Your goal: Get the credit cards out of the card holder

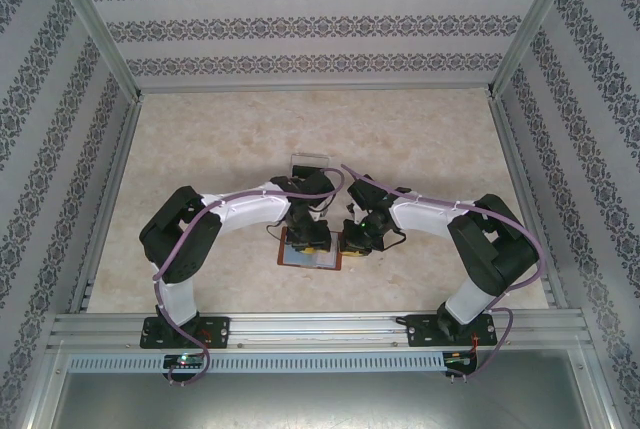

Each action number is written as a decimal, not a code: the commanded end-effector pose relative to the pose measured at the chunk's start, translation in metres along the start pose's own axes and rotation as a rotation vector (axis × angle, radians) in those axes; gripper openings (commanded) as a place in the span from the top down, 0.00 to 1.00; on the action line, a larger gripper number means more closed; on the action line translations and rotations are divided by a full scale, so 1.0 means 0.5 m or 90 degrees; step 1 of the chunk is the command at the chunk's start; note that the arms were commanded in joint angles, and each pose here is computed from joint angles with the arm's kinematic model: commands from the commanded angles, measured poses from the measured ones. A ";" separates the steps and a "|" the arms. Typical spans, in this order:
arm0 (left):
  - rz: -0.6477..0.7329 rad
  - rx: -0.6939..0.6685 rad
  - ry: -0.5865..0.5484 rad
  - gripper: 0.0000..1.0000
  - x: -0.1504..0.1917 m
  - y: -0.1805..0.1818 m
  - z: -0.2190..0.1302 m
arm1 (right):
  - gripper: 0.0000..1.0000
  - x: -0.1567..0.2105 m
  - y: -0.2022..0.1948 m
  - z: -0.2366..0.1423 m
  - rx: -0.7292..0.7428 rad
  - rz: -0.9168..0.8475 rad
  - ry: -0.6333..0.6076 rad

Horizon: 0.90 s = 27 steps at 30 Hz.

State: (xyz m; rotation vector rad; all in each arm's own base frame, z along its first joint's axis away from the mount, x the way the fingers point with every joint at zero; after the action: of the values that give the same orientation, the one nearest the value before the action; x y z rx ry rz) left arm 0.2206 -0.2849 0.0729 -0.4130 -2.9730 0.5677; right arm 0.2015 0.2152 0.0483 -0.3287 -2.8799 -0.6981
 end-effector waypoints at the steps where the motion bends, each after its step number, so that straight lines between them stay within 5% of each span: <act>1: 0.015 -0.068 0.026 0.68 0.014 0.016 -0.002 | 0.83 0.016 -0.036 0.026 0.053 0.002 0.010; 27: 0.062 -0.204 0.036 0.55 0.013 0.027 -0.038 | 0.82 0.017 -0.038 0.024 0.054 0.000 0.005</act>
State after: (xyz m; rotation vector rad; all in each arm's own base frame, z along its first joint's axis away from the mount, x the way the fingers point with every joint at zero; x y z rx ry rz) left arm 0.2260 -0.2733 0.0826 -0.5443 -3.0222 0.2075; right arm 0.2009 0.2155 0.0487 -0.3223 -2.8872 -0.6974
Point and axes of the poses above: each hand's point on the last joint's axis, 136 mm out from that joint toward the fingers, its own z axis out along the fingers, its own y axis along the line the jaws close on, x = y × z, the point moved 4 cm from there along -z, back along the fingers, and after that the axes turned 11 degrees about z, right-handed, at the moved point
